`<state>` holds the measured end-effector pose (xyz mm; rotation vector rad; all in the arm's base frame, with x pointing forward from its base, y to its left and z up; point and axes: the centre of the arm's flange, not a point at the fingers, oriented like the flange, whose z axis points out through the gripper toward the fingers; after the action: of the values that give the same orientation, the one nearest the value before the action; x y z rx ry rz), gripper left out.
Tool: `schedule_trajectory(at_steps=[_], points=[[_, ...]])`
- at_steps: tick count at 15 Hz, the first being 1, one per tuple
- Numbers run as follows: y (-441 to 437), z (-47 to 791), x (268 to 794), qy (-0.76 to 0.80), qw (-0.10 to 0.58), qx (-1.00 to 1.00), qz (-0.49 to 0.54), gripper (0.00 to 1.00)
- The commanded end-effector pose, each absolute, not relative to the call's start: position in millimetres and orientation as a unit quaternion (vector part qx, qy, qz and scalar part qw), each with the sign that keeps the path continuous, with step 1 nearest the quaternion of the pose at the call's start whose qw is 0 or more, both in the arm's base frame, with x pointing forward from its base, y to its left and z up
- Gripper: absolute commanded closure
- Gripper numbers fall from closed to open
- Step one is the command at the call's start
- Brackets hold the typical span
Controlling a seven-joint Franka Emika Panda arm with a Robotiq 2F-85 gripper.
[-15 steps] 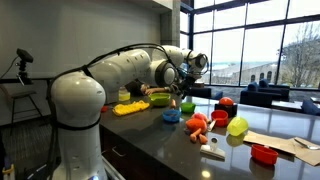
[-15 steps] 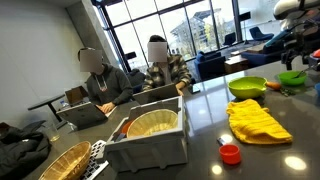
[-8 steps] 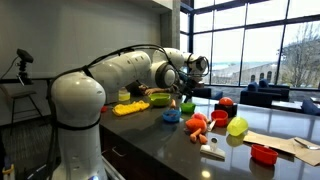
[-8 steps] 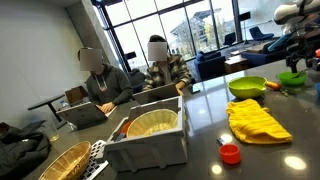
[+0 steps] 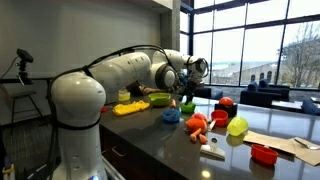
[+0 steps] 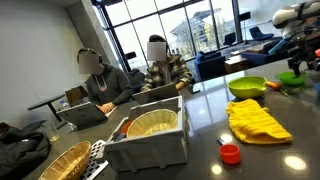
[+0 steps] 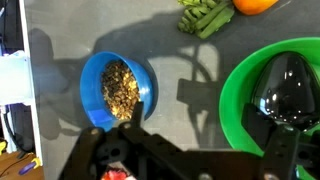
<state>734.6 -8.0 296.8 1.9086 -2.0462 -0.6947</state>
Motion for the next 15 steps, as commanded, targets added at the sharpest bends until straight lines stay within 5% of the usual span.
schedule_trajectory(at_steps=[1,10,15], points=[[-1.2,284.7,707.1,-0.714,0.143,0.648,-0.222,0.00],[3.5,274.9,713.0,-0.715,0.161,0.646,-0.214,0.00],[5.6,276.3,716.9,-0.712,0.169,0.649,-0.206,0.13]])
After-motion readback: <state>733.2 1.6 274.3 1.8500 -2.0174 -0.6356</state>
